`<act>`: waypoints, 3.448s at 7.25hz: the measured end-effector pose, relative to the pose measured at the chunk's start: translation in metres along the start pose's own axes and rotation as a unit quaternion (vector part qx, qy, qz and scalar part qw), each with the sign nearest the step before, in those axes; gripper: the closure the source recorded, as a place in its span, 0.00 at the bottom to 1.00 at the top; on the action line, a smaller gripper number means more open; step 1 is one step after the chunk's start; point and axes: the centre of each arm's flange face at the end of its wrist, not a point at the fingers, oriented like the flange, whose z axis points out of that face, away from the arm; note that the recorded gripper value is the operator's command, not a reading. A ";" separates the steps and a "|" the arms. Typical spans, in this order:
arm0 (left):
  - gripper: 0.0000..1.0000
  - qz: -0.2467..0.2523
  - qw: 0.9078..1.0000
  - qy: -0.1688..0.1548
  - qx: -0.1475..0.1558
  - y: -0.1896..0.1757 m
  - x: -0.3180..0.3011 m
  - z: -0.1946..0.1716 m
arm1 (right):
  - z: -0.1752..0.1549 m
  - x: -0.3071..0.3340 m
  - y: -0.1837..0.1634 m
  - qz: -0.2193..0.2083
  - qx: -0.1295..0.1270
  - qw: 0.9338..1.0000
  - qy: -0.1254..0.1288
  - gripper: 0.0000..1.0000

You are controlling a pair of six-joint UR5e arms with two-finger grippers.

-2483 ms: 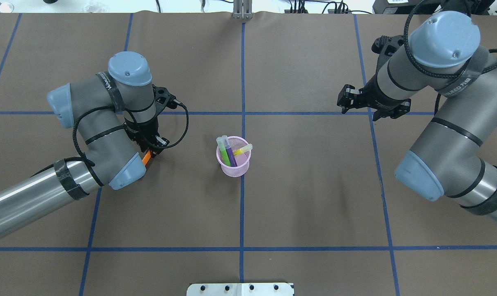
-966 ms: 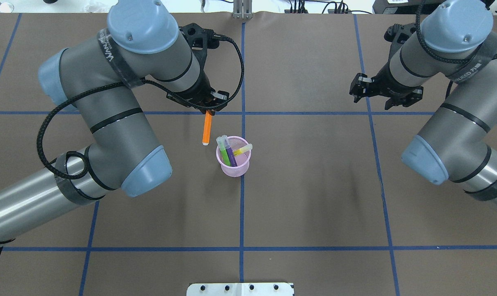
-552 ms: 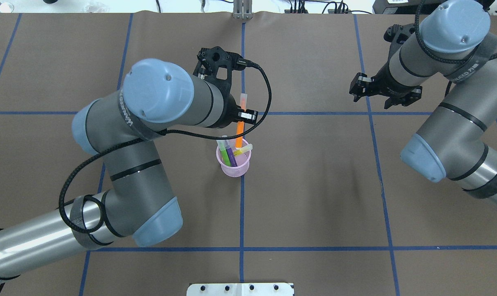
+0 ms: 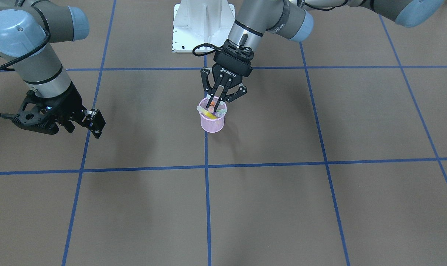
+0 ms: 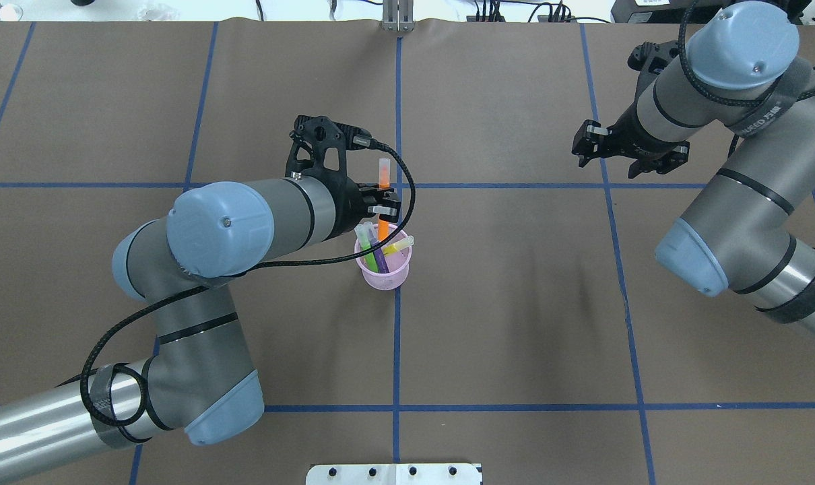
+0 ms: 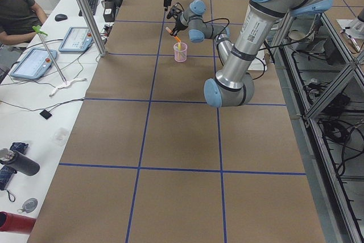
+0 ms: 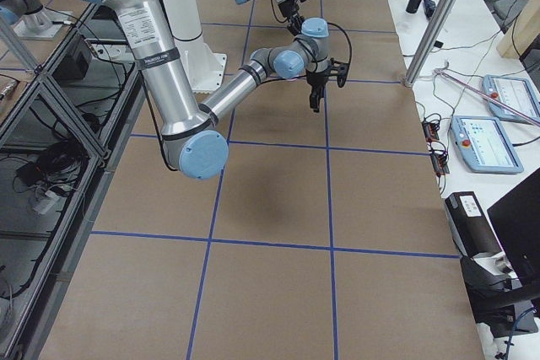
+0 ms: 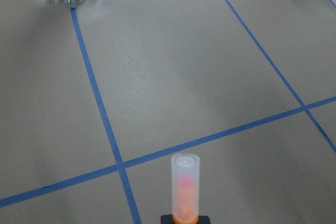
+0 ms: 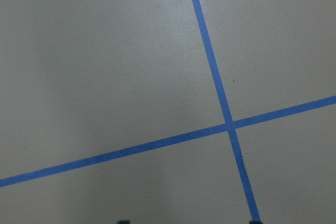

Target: Collect pens into pen holder

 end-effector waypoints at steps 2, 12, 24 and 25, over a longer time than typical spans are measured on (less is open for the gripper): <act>1.00 0.004 1.000 0.005 0.006 0.027 0.010 0.003 | 0.001 0.001 0.001 0.000 -0.002 1.000 0.000 0.19; 0.00 0.004 1.000 0.015 0.014 0.039 0.020 -0.002 | -0.004 0.007 -0.004 0.007 -0.014 1.000 -0.007 0.19; 0.00 -0.021 0.965 -0.138 -0.220 0.031 -0.569 -0.202 | -0.010 0.408 -0.121 -0.088 -0.060 0.994 -0.011 0.00; 0.00 -0.052 0.959 -0.140 -0.242 0.041 -0.599 -0.202 | -0.005 0.424 -0.122 -0.096 -0.063 0.993 -0.017 0.00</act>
